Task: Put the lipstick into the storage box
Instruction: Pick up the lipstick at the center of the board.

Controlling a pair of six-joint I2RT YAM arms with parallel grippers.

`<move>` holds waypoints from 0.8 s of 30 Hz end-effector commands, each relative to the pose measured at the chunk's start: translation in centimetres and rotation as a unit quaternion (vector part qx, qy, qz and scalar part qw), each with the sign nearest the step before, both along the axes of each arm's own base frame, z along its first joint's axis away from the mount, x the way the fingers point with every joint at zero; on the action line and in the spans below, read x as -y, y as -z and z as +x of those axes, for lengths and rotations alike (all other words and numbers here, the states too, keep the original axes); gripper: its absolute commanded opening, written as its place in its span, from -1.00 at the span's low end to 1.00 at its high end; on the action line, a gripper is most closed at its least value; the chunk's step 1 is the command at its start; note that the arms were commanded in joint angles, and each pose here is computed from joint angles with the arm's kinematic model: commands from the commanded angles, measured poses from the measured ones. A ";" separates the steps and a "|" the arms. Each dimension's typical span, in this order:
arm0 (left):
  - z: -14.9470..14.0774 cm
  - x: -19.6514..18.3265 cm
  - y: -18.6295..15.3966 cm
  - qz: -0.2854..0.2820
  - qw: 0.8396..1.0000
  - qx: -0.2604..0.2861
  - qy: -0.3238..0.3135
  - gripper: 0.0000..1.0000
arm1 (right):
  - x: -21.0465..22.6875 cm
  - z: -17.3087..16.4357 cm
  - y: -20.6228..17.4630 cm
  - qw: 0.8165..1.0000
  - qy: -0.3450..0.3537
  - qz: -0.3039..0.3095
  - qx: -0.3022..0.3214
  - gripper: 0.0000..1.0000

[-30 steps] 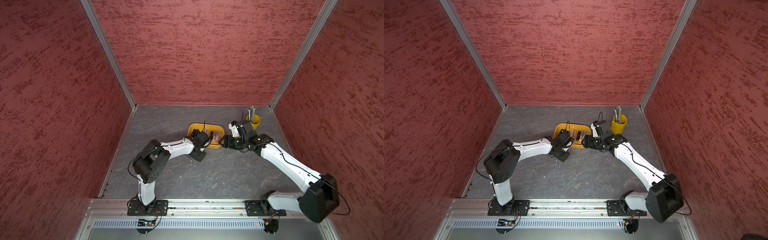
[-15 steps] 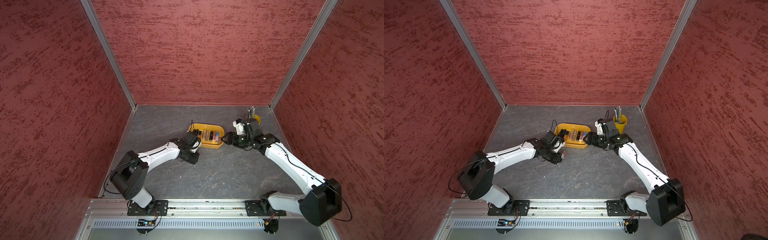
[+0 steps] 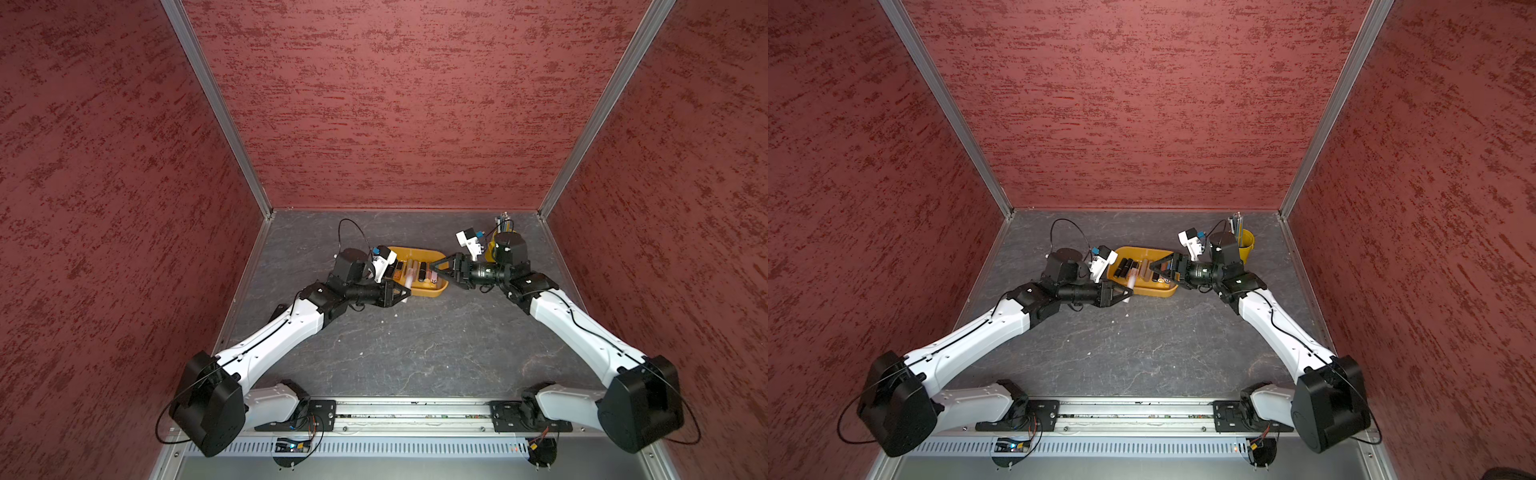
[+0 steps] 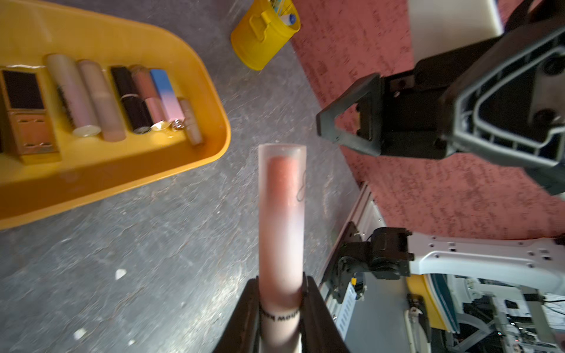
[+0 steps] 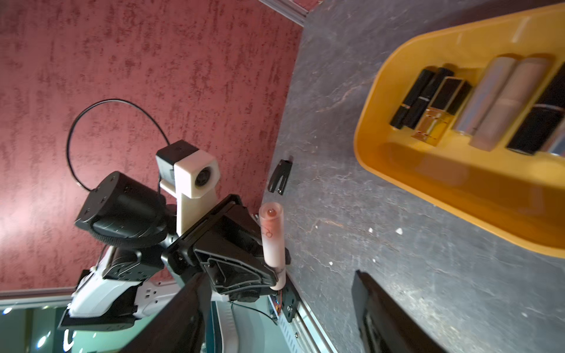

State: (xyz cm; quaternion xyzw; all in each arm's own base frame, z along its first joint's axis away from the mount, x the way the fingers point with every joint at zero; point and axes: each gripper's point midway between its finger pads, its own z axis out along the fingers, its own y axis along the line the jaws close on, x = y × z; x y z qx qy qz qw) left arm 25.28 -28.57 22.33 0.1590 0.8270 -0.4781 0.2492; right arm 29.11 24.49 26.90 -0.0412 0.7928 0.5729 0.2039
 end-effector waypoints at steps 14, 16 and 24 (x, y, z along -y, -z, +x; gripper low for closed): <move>0.0 2.2 -7.2 -0.156 0.987 0.027 0.028 -0.60 | -2.7 -2.1 -5.0 0.993 -0.067 0.066 0.066 0.45; 0.0 2.2 -7.1 -0.155 0.987 0.025 0.029 -0.60 | -3.0 -2.2 -5.3 0.993 -0.071 0.069 0.070 0.43; -0.4 2.9 -7.6 -0.159 0.986 0.026 0.043 -0.59 | -3.9 -1.7 -5.2 0.993 -0.073 0.067 0.067 0.28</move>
